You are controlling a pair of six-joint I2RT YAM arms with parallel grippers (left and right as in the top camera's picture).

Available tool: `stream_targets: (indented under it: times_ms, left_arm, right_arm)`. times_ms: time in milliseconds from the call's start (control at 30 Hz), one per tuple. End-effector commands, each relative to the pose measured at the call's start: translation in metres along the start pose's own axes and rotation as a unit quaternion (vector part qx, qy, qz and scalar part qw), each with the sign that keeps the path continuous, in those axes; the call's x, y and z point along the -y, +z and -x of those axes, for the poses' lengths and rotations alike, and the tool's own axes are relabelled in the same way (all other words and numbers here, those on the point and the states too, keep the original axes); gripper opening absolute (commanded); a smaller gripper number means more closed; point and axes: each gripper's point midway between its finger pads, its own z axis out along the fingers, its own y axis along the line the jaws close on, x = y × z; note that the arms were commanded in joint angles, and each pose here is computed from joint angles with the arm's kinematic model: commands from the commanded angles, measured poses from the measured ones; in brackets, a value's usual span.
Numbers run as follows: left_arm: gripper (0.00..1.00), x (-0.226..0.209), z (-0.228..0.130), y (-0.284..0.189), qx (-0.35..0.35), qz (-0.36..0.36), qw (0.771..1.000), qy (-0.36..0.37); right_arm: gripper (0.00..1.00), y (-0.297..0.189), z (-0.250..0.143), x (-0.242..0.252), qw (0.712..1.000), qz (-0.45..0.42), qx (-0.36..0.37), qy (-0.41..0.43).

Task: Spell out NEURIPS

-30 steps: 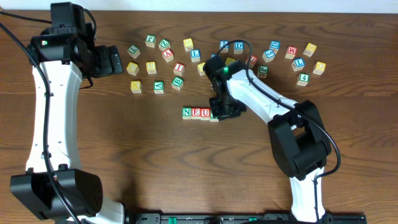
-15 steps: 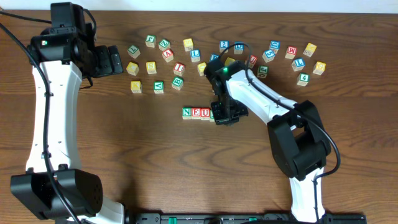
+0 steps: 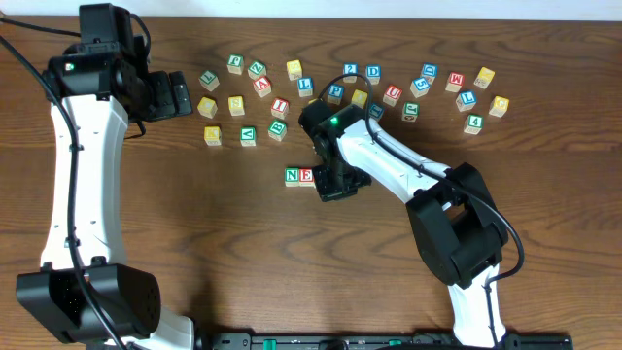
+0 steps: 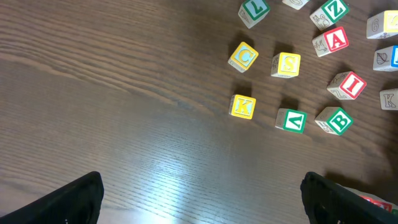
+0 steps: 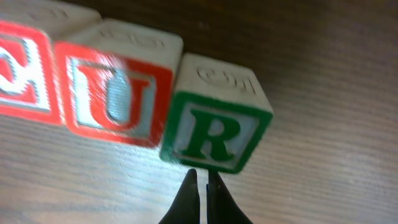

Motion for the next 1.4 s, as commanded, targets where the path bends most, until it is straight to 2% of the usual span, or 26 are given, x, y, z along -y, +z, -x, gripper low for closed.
stream_targets:
  times_ms: [0,667,1000,1367]
  left_arm:
    - [1.0,-0.004,0.003,-0.007,0.009,0.006,1.0,0.004]
    - [1.0,-0.004,0.003,-0.007,0.009,0.006,1.0,0.004]
    - [1.0,-0.004,0.003,-0.007,0.009,0.006,1.0,0.004]
    - [1.0,-0.004,0.003,-0.007,0.009,0.006,1.0,0.004]
  right_arm:
    - [0.01,0.006,0.001,-0.006,1.0,0.001,0.002,-0.006]
    - [0.01,0.001,0.006,-0.013,1.0,0.019,0.015,-0.004]
    - [0.01,-0.051,0.018,-0.011,0.996,0.043,0.081,-0.003]
    - [0.02,-0.089,0.047,0.033,0.985,0.063,0.15,0.052]
